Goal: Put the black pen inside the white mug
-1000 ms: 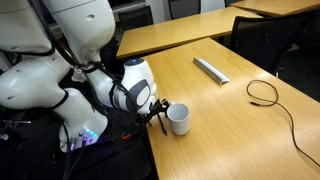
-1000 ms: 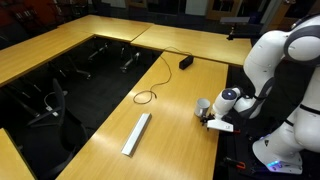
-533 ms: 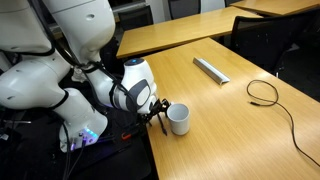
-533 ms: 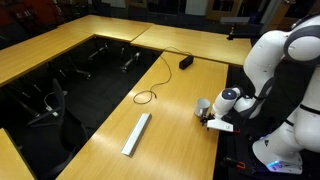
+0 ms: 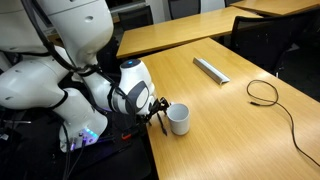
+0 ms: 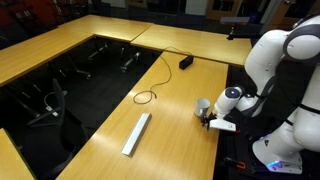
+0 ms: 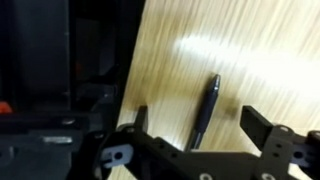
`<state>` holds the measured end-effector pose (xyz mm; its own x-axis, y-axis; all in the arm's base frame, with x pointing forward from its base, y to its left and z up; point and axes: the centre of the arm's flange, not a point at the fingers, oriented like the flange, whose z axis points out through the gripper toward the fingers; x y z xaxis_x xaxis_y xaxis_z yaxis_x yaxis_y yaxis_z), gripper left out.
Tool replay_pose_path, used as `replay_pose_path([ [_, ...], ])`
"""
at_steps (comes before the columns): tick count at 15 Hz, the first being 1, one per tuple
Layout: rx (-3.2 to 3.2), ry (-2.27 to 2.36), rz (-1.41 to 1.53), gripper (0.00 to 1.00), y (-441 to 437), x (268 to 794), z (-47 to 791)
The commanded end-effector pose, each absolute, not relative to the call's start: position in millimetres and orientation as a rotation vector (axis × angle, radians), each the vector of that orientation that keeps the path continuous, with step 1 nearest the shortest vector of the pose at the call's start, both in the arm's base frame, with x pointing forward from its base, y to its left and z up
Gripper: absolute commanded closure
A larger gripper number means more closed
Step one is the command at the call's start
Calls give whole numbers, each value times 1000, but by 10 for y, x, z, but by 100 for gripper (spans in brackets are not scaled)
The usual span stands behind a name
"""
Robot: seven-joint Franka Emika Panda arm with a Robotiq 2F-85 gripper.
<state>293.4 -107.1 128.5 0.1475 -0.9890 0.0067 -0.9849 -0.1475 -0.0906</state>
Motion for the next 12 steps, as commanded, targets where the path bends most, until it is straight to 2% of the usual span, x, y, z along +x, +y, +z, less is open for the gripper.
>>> replay_pose_path([
  [1,-2317,2060,-109,0,-996,2900,1614],
  [11,-2247,2214,-136,0,-1103,2944,1617],
  [12,-2246,2214,-136,7,-1104,2937,1604],
])
